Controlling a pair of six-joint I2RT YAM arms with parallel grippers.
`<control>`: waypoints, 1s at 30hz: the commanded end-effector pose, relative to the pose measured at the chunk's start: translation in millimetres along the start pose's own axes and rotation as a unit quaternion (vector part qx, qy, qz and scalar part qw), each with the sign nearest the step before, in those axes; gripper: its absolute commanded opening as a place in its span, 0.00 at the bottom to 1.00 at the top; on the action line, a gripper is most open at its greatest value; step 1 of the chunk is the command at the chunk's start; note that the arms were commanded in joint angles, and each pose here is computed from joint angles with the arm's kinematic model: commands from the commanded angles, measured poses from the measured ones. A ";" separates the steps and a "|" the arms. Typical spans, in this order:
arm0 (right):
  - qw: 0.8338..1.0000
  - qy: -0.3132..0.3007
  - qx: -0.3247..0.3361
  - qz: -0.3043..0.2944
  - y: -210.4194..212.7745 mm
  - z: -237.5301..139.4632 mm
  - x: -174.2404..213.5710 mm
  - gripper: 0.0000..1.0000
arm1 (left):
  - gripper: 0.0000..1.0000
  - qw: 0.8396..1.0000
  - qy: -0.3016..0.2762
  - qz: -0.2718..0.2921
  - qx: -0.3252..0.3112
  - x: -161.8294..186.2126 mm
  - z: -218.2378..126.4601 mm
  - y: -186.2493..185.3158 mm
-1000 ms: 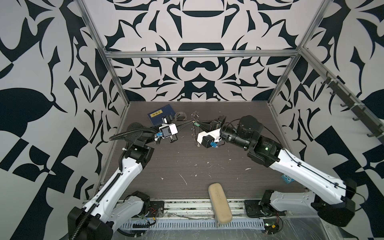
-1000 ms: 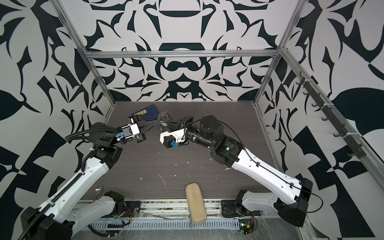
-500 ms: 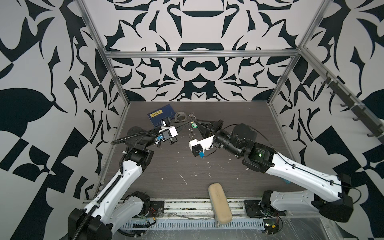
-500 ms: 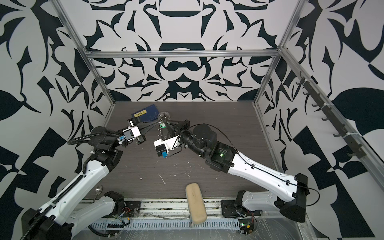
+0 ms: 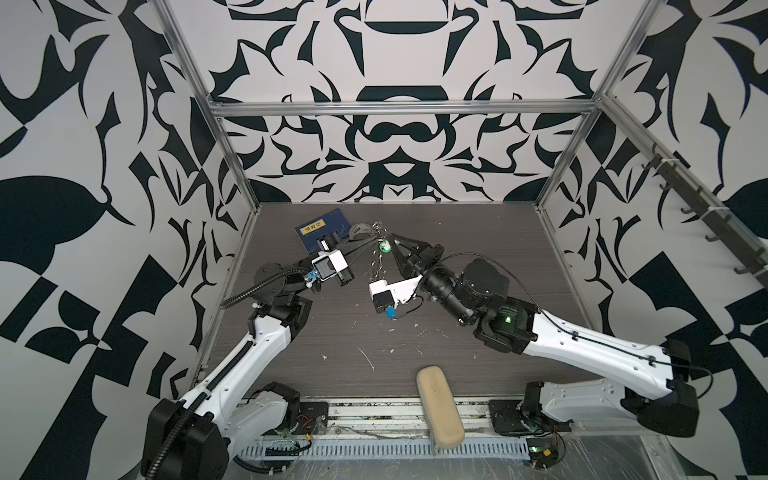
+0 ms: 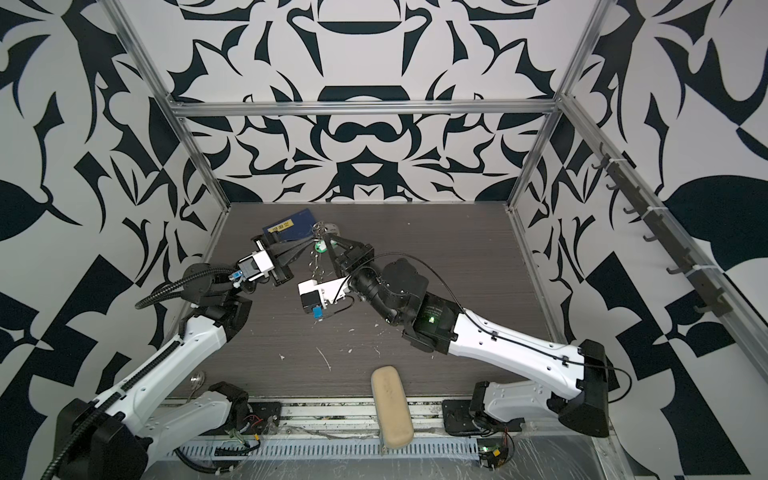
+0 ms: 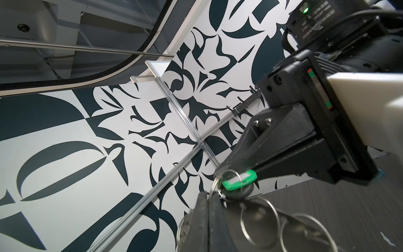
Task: Remove the keys from the keyring
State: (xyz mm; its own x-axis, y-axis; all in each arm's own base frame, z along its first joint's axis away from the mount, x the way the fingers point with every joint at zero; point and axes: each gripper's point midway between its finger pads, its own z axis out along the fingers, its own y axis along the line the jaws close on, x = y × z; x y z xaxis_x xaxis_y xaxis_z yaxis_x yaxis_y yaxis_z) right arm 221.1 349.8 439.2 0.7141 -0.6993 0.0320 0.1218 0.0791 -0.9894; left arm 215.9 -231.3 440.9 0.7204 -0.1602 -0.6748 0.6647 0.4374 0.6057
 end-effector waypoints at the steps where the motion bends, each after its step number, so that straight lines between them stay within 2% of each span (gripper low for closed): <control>1: 0.994 -0.082 -0.067 -0.011 42.4 -10.3 -40.0 0.00 | 0.00 0.997 -0.049 0.017 -0.056 -30.6 0.2 23.2; 13: 0.994 -0.080 -0.074 0.010 42.4 -11.2 -39.5 0.00 | 0.00 0.993 -0.086 -0.002 -0.080 -44.0 -2.4 32.1; 19: 0.994 -0.078 -0.053 0.053 30.0 -11.5 -36.2 0.00 | 0.00 0.991 -0.102 -0.002 -0.092 -51.0 -5.5 34.9; 26: 0.994 -0.078 -0.066 0.035 37.3 -8.9 -36.8 0.00 | 0.00 0.991 -0.091 -0.009 -0.099 -46.5 -4.0 38.6; 30: 0.993 -0.085 -0.086 -0.004 48.7 -4.1 -42.1 0.00 | 0.00 0.993 -0.063 -0.018 -0.099 -37.9 -0.5 41.4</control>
State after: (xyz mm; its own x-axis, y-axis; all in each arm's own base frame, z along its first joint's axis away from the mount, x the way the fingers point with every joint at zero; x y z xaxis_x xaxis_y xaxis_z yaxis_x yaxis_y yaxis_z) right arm 209.3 349.5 451.4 0.7541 -0.6533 -0.0672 0.0680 0.1794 -0.9814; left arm 206.7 -226.8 458.8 0.6947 -0.2769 -0.6638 0.7036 0.4531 0.5474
